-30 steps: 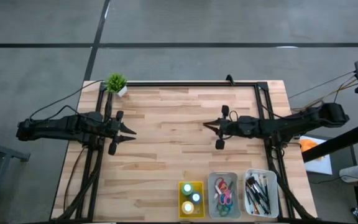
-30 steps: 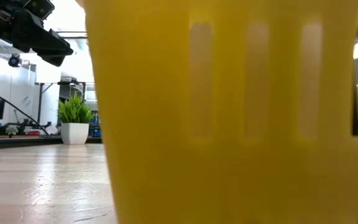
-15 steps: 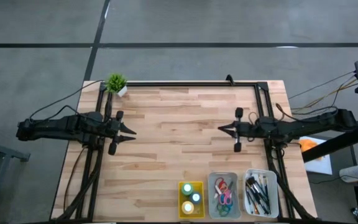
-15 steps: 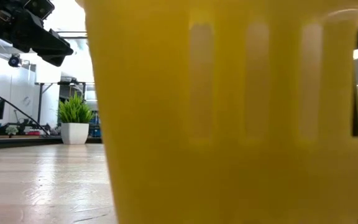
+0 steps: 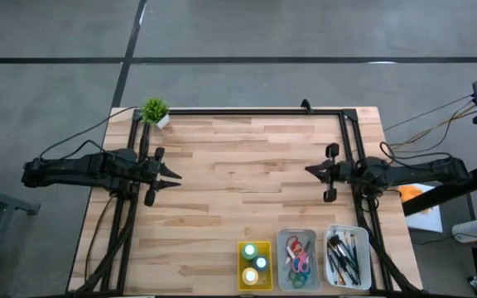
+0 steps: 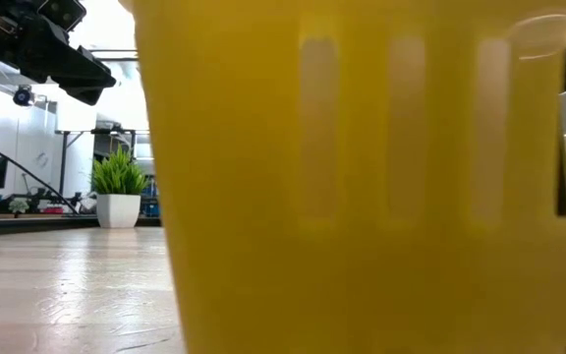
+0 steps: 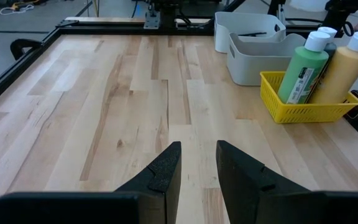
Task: Pick & Place Paint Supplies
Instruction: Return to Home Position
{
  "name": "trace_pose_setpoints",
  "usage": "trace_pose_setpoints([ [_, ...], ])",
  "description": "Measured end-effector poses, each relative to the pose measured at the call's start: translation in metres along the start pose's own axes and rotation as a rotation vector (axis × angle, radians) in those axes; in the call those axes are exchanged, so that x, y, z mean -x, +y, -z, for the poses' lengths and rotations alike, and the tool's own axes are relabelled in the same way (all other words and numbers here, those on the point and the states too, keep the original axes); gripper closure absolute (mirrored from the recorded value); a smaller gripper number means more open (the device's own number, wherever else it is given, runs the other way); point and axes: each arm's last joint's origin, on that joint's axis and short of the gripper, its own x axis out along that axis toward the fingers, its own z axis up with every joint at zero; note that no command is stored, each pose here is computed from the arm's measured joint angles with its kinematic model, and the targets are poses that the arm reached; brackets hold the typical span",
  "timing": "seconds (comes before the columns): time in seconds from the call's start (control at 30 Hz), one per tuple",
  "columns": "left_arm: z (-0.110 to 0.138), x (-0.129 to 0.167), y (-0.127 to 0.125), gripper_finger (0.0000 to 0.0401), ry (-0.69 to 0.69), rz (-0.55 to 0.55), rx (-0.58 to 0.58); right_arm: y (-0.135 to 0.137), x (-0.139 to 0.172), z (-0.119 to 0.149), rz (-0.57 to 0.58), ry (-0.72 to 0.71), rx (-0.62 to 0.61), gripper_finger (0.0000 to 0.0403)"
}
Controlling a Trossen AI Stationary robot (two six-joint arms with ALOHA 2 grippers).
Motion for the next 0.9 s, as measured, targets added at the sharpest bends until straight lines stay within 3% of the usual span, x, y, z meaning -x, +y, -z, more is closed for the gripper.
trace_pose_setpoints([
  [0.2, 0.0, 0.0, 0.0, 0.0297, 0.0, 0.0, 0.002, 0.0, 0.005, 0.002, -0.005, 0.028, -0.015, 0.0395],
  [0.4, 0.0, 0.0, 0.0, 0.0297, 0.0, 0.0, 0.002, 0.001, 0.014, 0.002, -0.093, 0.012, 0.019, 0.0395],
  [0.5, 0.0, 0.0, 0.0, 0.0297, 0.0, 0.0, 0.002, -0.001, 0.021, 0.0, -0.088, -0.017, 0.012, 0.0395],
  [0.9, 0.001, -0.002, 0.0, 0.0297, 0.015, 0.0, 0.003, -0.001, 0.02, 0.005, -0.071, 0.09, -0.04, 0.0395],
])
